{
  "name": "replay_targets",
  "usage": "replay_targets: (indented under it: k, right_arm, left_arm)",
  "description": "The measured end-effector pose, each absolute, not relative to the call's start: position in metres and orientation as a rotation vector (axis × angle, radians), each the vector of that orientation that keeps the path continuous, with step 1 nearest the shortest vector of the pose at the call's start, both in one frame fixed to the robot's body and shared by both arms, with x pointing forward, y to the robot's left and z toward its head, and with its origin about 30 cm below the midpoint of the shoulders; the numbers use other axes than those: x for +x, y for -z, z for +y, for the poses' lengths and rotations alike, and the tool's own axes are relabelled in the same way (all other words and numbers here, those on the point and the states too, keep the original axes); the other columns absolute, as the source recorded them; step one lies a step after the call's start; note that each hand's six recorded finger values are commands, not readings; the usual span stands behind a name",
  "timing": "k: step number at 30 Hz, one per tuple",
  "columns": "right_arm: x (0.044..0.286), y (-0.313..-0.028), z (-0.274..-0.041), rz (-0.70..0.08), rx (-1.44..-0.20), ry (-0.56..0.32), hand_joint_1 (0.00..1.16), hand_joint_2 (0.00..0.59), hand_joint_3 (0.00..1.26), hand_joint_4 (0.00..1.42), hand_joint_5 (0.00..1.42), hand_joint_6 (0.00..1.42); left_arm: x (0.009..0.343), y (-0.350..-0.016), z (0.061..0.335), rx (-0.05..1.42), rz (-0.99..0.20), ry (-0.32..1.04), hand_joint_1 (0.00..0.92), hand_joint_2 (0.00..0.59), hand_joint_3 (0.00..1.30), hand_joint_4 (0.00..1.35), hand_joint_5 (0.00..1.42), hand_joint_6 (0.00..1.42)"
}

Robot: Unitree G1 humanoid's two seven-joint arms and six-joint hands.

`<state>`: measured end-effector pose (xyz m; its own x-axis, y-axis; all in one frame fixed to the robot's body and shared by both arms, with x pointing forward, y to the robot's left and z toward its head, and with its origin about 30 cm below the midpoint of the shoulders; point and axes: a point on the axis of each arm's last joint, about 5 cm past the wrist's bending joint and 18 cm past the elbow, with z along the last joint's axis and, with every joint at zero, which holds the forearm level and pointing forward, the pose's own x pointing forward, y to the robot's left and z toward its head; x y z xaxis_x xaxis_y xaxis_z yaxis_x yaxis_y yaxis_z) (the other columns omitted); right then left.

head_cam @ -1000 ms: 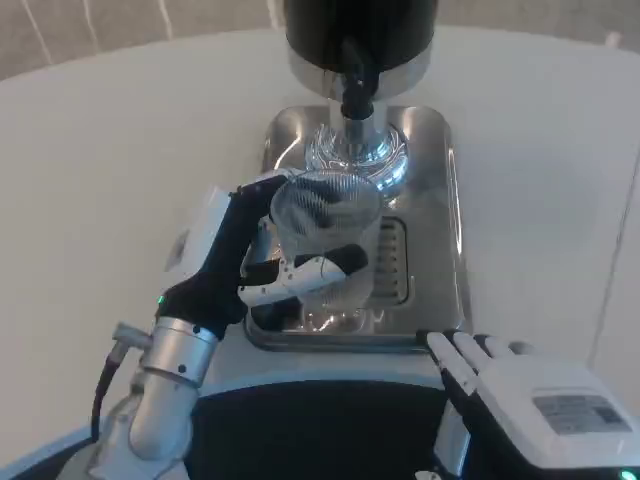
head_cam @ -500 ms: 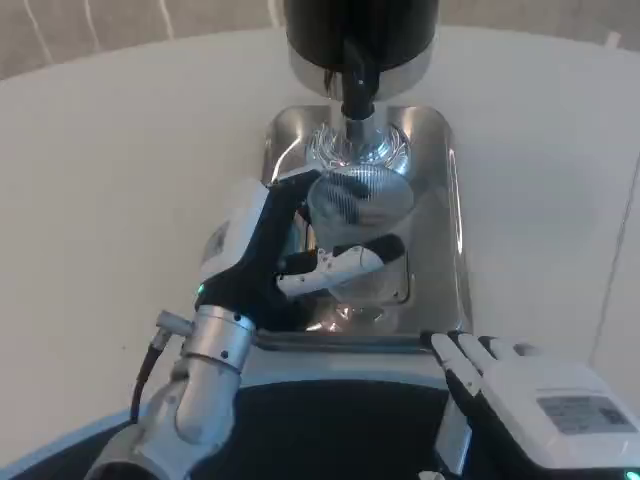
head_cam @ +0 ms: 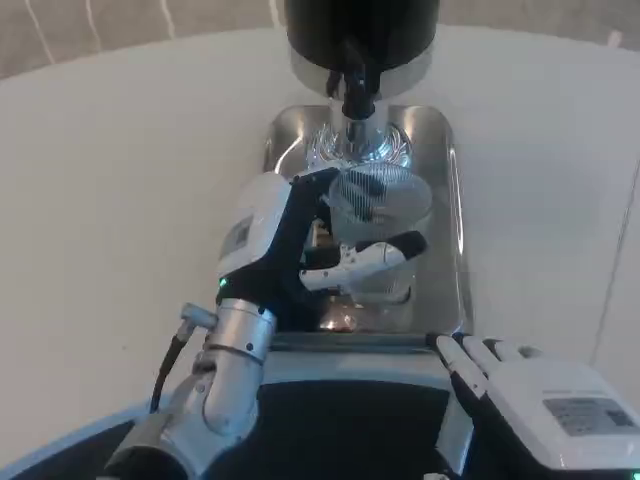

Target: Grasp the cup under the faucet to collect the drink, then remove the cup.

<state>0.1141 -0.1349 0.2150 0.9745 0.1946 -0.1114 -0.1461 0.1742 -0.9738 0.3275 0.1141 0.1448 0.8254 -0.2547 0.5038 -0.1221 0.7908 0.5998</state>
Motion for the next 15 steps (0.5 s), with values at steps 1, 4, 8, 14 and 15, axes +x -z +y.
replay_targets:
  k: [1,4,8,14,15]
  right_arm:
    - [0.1140,-0.2149,-0.1350,-0.040,-1.375,-0.243,0.47,0.493,0.00,0.00,0.00,0.00]
    - [0.1136,-0.2145,-0.1354,-0.034,-1.374,-0.244,0.47,0.493,0.00,0.00,0.00,0.00]
    - [0.1134,-0.2144,-0.1360,-0.030,-1.375,-0.242,0.47,0.493,0.00,0.00,0.00,0.00]
    - [0.1145,-0.2155,-0.1356,-0.045,-1.367,-0.244,0.47,0.492,0.01,0.00,0.00,0.00]
    - [0.1150,-0.2159,-0.1354,-0.050,-1.366,-0.244,0.47,0.492,0.01,0.00,0.00,0.00]
  left_arm:
    - [0.3283,-0.1459,0.1139,0.669,-0.605,0.074,0.550,0.015,0.75,0.85,1.10,1.37]
    - [0.3292,-0.1464,0.1137,0.672,-0.598,0.059,0.544,0.018,0.74,0.84,1.08,1.36]
    - [0.3305,-0.1472,0.1143,0.675,-0.591,0.034,0.522,0.033,0.69,0.73,1.01,1.33]
    - [0.3331,-0.1498,0.1179,0.684,-0.575,0.006,0.423,0.083,0.59,0.54,0.85,1.19]
    - [0.3337,-0.1506,0.1187,0.687,-0.573,0.002,0.393,0.087,0.55,0.48,0.78,1.14]
